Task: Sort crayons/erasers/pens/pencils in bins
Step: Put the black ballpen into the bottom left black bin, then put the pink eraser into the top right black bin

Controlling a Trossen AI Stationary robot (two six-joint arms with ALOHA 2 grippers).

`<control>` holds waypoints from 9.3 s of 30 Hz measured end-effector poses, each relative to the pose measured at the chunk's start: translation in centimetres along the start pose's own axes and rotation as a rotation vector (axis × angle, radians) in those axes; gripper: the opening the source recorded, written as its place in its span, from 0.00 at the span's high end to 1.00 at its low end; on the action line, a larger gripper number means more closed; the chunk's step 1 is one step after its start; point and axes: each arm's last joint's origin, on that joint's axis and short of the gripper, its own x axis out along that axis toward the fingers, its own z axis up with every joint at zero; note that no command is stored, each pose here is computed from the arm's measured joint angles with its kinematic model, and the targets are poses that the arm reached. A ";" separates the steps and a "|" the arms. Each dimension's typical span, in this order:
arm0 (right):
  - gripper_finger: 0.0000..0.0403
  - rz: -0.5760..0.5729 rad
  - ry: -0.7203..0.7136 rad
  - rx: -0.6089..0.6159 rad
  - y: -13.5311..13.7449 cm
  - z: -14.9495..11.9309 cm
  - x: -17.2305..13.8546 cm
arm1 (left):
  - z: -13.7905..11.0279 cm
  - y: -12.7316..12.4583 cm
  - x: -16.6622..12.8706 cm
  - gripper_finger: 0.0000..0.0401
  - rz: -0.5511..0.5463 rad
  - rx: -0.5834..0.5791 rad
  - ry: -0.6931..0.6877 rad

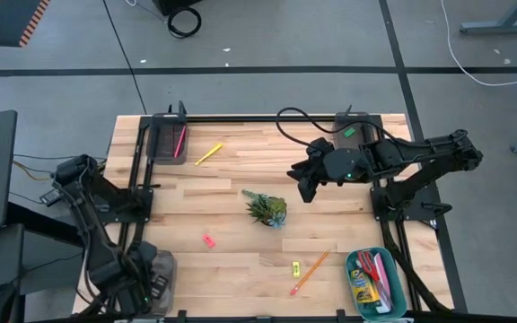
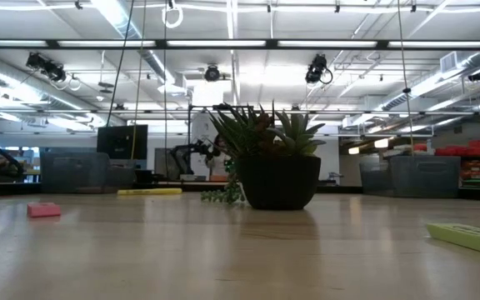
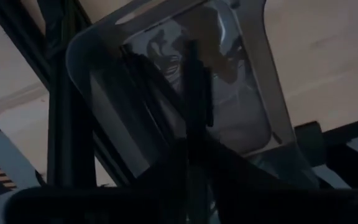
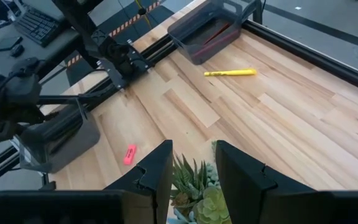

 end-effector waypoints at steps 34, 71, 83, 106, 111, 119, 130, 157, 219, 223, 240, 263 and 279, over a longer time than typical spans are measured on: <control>0.68 0.130 0.128 0.093 0.4 -0.4 -0.1 | 19.4 -6.3 -3.5 0.45 -0.260 0.917 -0.175; 0.68 0.037 0.001 0.208 1.7 -1.6 -1.2 | 19.4 -4.7 7.3 0.21 -0.170 1.741 -0.344; 0.68 0.018 -0.013 0.278 1.6 -1.6 -1.2 | 19.8 -5.1 10.9 0.22 -0.093 1.787 -0.250; 0.68 0.017 -0.012 0.285 1.6 -1.6 -1.2 | 20.0 -5.6 11.3 0.61 -0.130 1.786 -0.273; 0.68 0.017 -0.012 0.282 1.6 -1.6 -1.2 | 20.0 -5.6 11.3 0.68 -0.138 1.767 -0.271; 0.68 0.009 -0.022 0.277 1.6 -1.6 -1.2 | 20.0 -5.8 11.1 0.81 -0.154 1.679 -0.263; 0.68 -0.003 -0.034 0.262 1.5 -1.5 -1.2 | 20.0 -7.5 9.1 0.80 -0.200 1.643 -0.285; 0.68 0.101 0.177 0.616 2.5 -3.0 -2.5 | 29.4 -10.4 -11.4 0.82 -0.344 1.196 -0.707; 0.94 0.092 -0.100 0.798 0.8 1.2 0.6 | 30.4 -10.6 -18.5 0.81 -0.452 1.059 -1.085; 0.94 0.008 -0.072 0.757 -0.1 0.8 0.8 | 30.5 -10.5 -18.5 0.75 -0.406 1.030 -1.107; 0.94 -0.594 0.123 0.536 -10.7 2.1 1.7 | 29.9 -3.1 -21.3 0.56 -0.272 0.835 -1.052; 0.89 -0.960 0.523 0.577 -25.1 -0.9 2.0 | 25.8 -3.3 -22.2 0.65 -0.481 0.689 -1.007; 0.61 -0.951 0.550 0.505 -25.2 -1.0 2.1 | 25.7 -3.4 -22.2 0.66 -0.498 0.651 -1.000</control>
